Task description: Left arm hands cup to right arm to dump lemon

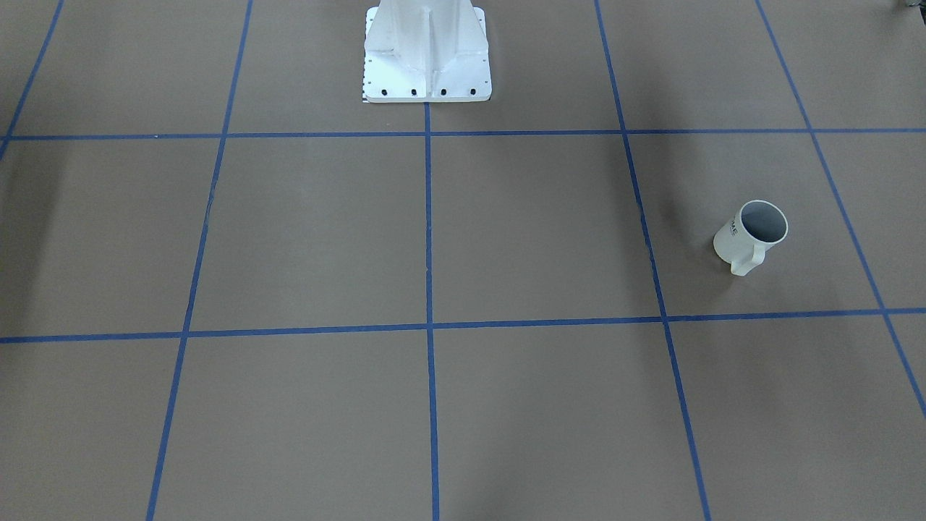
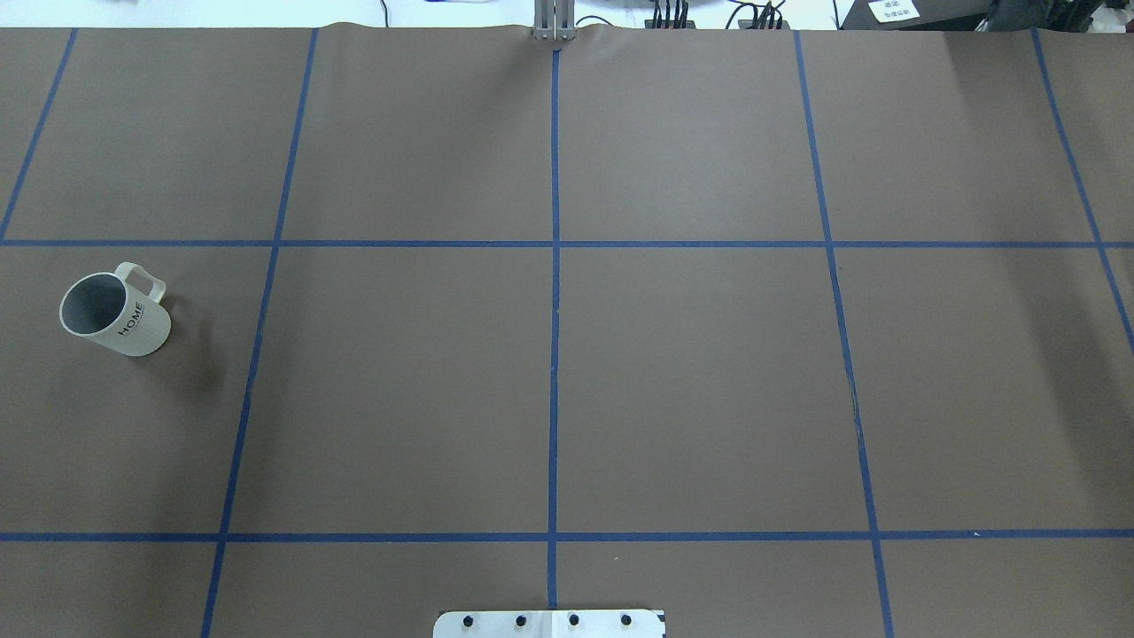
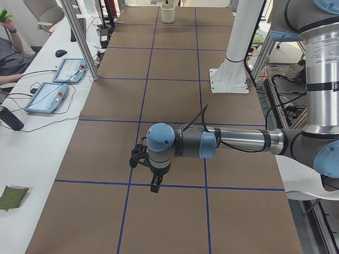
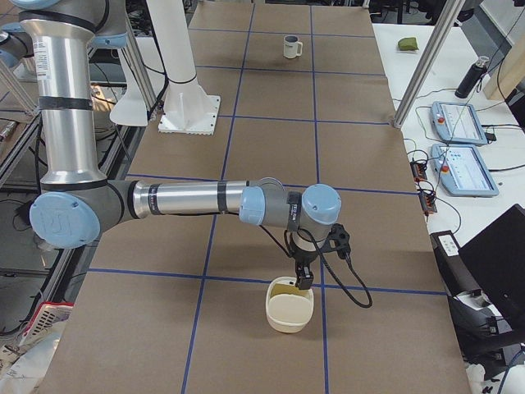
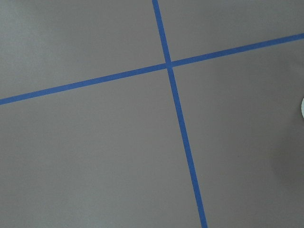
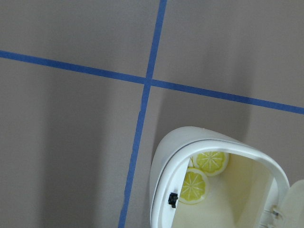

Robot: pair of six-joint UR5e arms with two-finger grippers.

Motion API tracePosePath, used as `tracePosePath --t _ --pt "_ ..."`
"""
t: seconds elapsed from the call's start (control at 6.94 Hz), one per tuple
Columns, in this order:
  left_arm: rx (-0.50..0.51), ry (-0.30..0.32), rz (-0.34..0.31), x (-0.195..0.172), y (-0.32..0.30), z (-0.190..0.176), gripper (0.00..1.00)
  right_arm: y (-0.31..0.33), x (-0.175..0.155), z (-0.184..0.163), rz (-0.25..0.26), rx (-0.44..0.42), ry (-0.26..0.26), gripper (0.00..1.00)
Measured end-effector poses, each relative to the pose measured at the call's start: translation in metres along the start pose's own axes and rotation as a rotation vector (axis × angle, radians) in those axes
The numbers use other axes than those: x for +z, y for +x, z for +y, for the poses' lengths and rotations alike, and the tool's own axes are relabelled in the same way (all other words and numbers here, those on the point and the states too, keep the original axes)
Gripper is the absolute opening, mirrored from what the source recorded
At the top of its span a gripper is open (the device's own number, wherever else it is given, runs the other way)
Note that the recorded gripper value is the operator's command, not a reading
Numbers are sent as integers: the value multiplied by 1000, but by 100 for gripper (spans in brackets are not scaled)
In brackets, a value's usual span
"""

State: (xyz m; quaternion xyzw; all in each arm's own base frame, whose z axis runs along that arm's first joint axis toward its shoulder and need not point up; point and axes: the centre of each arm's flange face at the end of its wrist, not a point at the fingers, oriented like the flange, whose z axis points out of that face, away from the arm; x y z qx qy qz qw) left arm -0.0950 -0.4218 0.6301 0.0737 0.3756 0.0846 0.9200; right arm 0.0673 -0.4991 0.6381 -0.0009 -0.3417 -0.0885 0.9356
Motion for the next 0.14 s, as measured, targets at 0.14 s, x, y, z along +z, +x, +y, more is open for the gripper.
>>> tracePosePath --t 0.14 --pt "-1 -1 0 1 -1 0 100 0 0 0 0 0 0 100"
